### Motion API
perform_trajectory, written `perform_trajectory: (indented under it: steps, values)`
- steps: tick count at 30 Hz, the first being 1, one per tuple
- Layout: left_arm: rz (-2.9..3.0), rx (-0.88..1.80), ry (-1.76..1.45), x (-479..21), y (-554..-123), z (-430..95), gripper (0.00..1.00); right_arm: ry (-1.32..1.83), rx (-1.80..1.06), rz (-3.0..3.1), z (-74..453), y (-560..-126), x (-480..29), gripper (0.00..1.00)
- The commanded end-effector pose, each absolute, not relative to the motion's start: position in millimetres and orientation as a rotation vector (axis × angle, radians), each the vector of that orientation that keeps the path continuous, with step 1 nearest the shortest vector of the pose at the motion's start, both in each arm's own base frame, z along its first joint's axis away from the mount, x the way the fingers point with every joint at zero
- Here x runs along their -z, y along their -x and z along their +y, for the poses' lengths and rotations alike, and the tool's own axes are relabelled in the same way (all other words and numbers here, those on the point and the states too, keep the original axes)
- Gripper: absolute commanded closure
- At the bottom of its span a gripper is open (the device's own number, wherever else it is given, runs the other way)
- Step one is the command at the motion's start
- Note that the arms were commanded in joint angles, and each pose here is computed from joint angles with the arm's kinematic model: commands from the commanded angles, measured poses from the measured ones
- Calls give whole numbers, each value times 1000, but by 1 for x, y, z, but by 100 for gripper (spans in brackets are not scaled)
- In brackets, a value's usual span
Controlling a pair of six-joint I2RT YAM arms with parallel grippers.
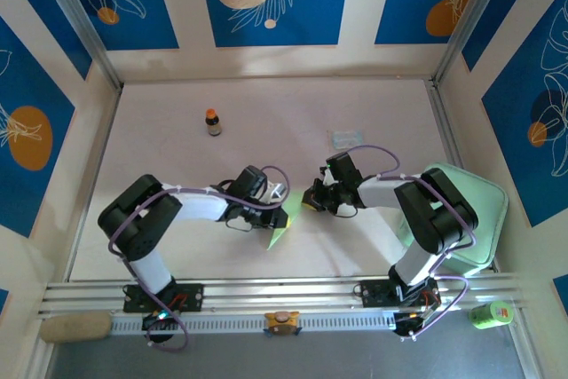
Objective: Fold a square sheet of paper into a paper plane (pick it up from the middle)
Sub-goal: Fold the wing for the fifth time at the center of the table.
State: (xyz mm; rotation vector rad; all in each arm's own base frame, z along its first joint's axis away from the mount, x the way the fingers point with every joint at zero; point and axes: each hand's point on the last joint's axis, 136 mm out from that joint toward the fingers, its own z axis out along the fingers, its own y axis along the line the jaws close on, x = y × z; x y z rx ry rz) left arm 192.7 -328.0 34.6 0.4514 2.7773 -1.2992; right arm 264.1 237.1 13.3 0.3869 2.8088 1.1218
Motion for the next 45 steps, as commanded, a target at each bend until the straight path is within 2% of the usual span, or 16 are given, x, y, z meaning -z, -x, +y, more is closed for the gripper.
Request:
perform_trajectory:
  steps: [1, 7, 15, 28, 38, 45]
  values:
    - [2731, 1358, -518, -56, -196, -343, 92, -484, -976, 2934, 218, -241, 21, 98]
    - [2791, 1308, -543, -38, -203, -351, 90, -485, -970, 2937, 218, -240, 22, 98]
    - [2943, 1121, -539, 0, -185, -322, 90, -487, -945, 2948, 214, -236, 24, 98]
    - [2825, 1208, -576, -43, -180, -329, 85, -486, -934, 2945, 211, -236, 21, 98]
    - [2997, 996, -539, 7, -167, -300, 84, -479, -937, 2942, 211, -235, 19, 98]
    - [3007, 1016, -480, 6, -151, -285, 82, -475, -937, 2941, 209, -236, 17, 98]
